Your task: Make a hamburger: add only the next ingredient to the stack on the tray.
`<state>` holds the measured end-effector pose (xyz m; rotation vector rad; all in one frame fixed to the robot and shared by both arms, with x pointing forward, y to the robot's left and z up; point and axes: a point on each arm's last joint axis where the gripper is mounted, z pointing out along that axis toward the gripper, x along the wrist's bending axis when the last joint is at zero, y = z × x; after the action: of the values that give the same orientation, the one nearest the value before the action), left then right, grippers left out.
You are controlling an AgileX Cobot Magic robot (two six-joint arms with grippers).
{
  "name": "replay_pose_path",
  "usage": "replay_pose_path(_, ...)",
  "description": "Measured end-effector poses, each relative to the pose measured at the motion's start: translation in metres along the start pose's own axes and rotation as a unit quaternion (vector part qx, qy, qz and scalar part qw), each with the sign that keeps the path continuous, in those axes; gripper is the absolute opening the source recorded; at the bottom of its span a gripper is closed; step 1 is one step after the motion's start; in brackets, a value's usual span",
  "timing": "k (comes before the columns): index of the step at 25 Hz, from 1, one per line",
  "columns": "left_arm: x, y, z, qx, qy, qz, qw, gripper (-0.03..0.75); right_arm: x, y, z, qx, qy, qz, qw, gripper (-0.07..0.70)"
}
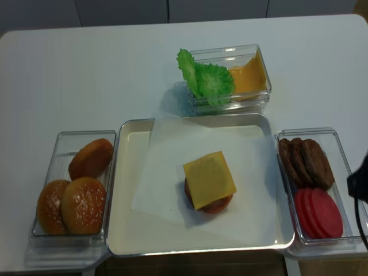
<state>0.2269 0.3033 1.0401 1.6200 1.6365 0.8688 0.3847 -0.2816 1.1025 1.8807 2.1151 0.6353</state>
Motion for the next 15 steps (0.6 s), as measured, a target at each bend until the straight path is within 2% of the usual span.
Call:
replay_pose_path(9, 0.0, 0.0, 0.0, 0.0, 0.0, 0.0, 1.0, 0.419, 0.008, -0.067, -0.024, -0.071, -0.003, -0.013, 0.9974, 0.435)
replay_pose_path(15, 0.0, 0.0, 0.0, 0.0, 0.0, 0.0, 1.0, 0.419, 0.011, -0.11, -0.032, -0.13, -0.006, -0.024, 0.9912, 0.435)
